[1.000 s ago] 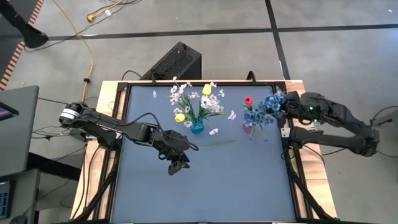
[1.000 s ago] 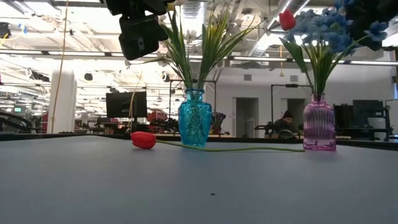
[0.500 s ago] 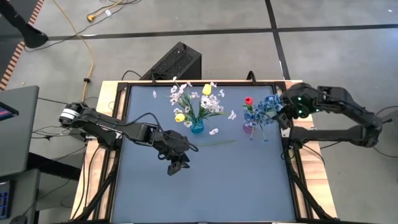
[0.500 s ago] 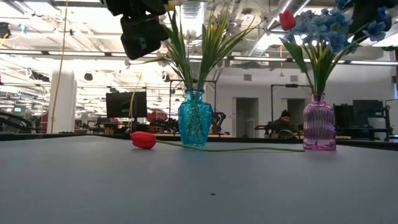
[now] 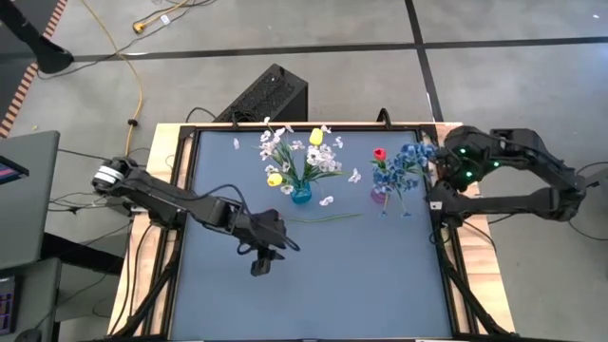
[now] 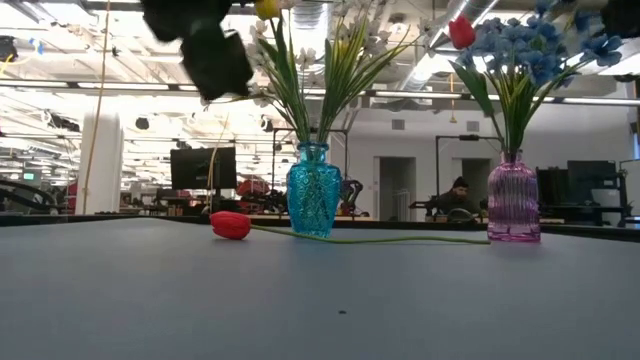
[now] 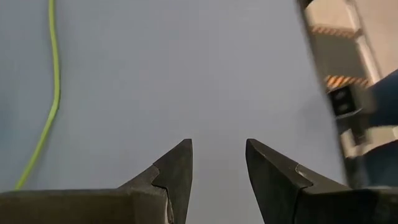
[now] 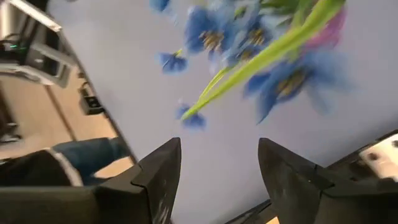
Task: Sort flowers into vase by color
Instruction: Put the red flower into the violet vase
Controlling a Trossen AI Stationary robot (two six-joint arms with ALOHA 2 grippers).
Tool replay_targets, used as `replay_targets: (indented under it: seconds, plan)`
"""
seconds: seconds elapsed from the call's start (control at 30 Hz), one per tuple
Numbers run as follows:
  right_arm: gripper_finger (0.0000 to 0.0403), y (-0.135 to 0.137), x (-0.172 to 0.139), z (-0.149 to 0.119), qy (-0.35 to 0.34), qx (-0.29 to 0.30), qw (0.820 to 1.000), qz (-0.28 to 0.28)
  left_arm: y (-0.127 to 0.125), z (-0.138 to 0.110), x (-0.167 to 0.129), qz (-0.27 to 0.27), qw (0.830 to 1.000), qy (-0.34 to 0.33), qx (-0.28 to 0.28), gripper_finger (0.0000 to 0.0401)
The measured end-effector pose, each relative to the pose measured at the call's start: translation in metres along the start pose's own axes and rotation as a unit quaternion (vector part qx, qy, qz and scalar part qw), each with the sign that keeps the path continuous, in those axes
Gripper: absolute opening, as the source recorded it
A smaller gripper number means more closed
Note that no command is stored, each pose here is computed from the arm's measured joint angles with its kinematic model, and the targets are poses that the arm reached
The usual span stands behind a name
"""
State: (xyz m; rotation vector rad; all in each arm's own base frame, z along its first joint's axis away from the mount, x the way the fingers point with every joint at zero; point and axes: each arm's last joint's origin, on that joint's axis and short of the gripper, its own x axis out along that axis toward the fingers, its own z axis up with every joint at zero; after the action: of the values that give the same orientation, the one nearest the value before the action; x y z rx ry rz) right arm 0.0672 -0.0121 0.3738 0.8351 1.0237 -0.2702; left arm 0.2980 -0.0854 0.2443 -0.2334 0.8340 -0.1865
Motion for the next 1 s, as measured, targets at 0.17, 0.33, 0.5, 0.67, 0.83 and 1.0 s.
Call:
replay_targets:
  seconds: [0.17,0.33,0.5,0.67,0.83,1.0]
  plan:
    - [0.0239,-0.002,-0.009,-0.018,-0.005,0.019,0.999,0.03,0.009,-0.02,0.033,0.048,0.998,0.036,0.003,0.0138]
    - [0.0238,-0.008,-0.017,-0.031,-0.023,0.038,0.998,0.044,0.02,-0.025,0.07,0.146,0.987,0.029,0.056,0.0138]
    - [0.0238,-0.019,-0.008,-0.043,-0.016,0.052,0.997,0.045,0.035,-0.025,0.104,0.191,0.979,0.013,0.077,0.0138]
    - [0.0238,-0.029,0.007,-0.049,-0.016,0.062,0.997,0.045,0.057,-0.017,0.118,0.219,0.974,-0.024,0.044,0.0138]
    - [0.0238,-0.035,0.018,-0.052,-0.011,0.061,0.997,0.05,0.077,-0.004,0.114,0.232,0.971,-0.029,0.049,0.0138]
    - [0.0238,-0.036,0.024,-0.052,-0.004,0.062,0.997,0.047,0.104,-0.009,0.112,0.202,0.977,0.032,0.057,0.0138]
